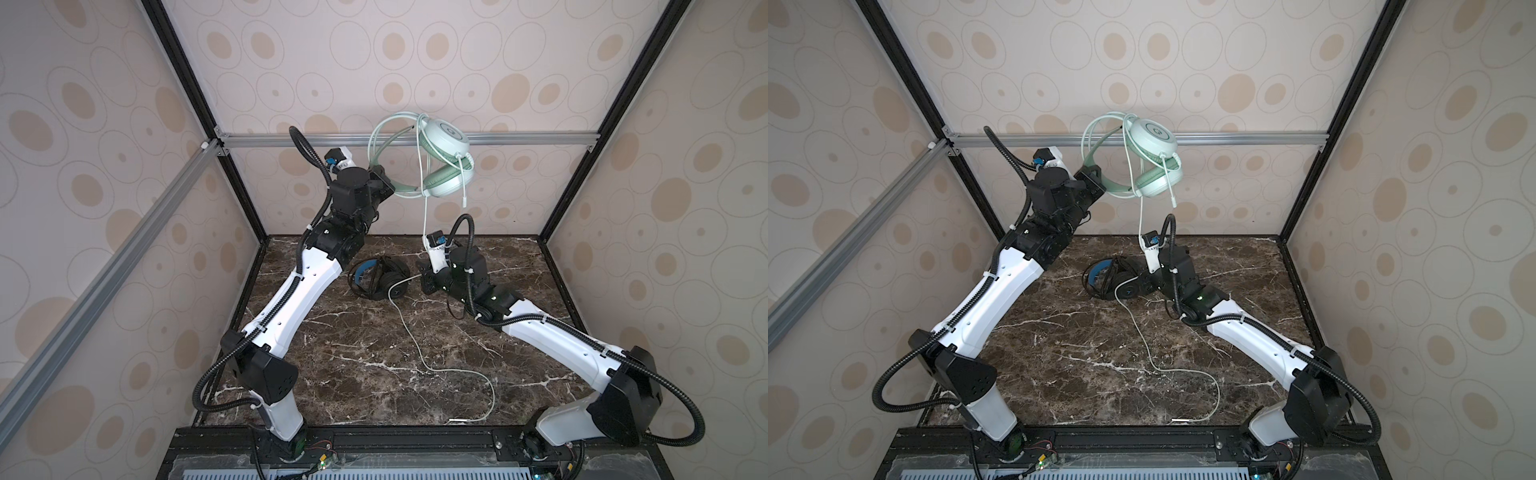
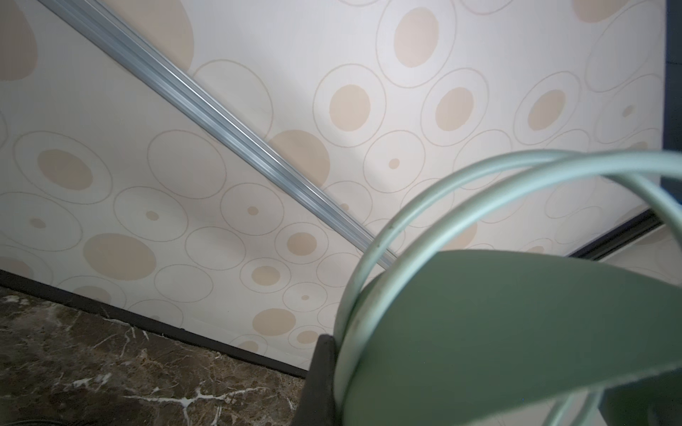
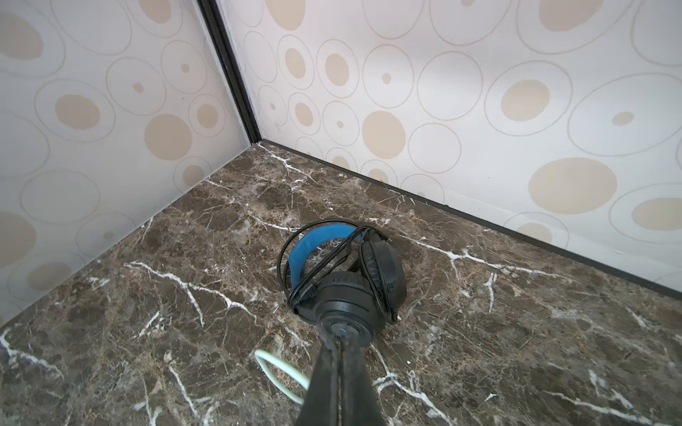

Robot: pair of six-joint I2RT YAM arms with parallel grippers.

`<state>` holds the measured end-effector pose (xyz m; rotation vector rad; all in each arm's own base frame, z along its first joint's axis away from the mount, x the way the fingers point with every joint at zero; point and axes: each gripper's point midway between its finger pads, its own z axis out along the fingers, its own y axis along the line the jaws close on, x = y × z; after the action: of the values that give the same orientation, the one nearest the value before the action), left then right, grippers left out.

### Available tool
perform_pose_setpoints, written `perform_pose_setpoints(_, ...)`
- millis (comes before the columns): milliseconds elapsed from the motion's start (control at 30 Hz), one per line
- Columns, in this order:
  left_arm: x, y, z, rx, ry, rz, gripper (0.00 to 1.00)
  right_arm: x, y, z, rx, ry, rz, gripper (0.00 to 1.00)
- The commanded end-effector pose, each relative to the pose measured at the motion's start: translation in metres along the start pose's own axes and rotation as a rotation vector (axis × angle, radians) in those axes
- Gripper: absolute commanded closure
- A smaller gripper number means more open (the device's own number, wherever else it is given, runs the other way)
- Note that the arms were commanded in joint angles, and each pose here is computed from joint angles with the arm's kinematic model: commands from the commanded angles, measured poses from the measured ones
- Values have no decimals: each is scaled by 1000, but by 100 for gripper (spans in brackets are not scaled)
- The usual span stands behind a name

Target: Wrap the headphones

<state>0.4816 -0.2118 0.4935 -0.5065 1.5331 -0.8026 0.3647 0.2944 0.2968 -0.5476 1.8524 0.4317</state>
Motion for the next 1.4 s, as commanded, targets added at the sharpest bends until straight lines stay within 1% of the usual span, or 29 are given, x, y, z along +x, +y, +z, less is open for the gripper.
perform_pose_setpoints(0,-50,-10,-11,-14,-169,-29,100,-11,17,-20,13,5,-150,100)
perform_pose_setpoints(133,-42,9,-3,-98,-179,80,100,-20,34,-35,7,11,-234,100)
perform_pose_setpoints(233,-35,23,-2,-172,-182,210,100,-28,32,-43,32,56,-255,100)
perform_pose_setpoints(367,-27,42,-12,-248,-187,363,100,-42,25,-54,72,94,-273,100)
perform_pose_setpoints(500,-20,51,-25,-277,-183,460,100,-58,25,-64,67,85,-311,100)
perform_pose_setpoints(600,-13,46,-34,-291,-172,598,100,-72,22,-69,78,95,-384,100)
perform_pose_setpoints(700,-8,41,-48,-306,-163,739,100,-79,16,-72,104,147,-496,100)
perform_pose_setpoints(767,-8,38,-57,-323,-160,836,100,-82,9,-73,141,172,-568,100)
perform_pose_setpoints(900,-5,38,-68,-341,-117,985,100,-88,-2,-74,205,200,-673,100)
perform_pose_setpoints(1033,-7,44,-76,-389,-83,1062,100,-97,-8,-75,257,203,-724,100)
perform_pose_setpoints(1233,-9,53,-82,-440,-67,1094,100,-105,-11,-77,294,192,-708,100)
perform_pose_setpoints(1300,-6,54,-82,-431,-55,1109,100,-107,-13,-78,306,188,-710,99)
perform_pose_setpoints(1367,0,49,-80,-384,-23,1135,100,-110,-18,-78,349,186,-724,99)
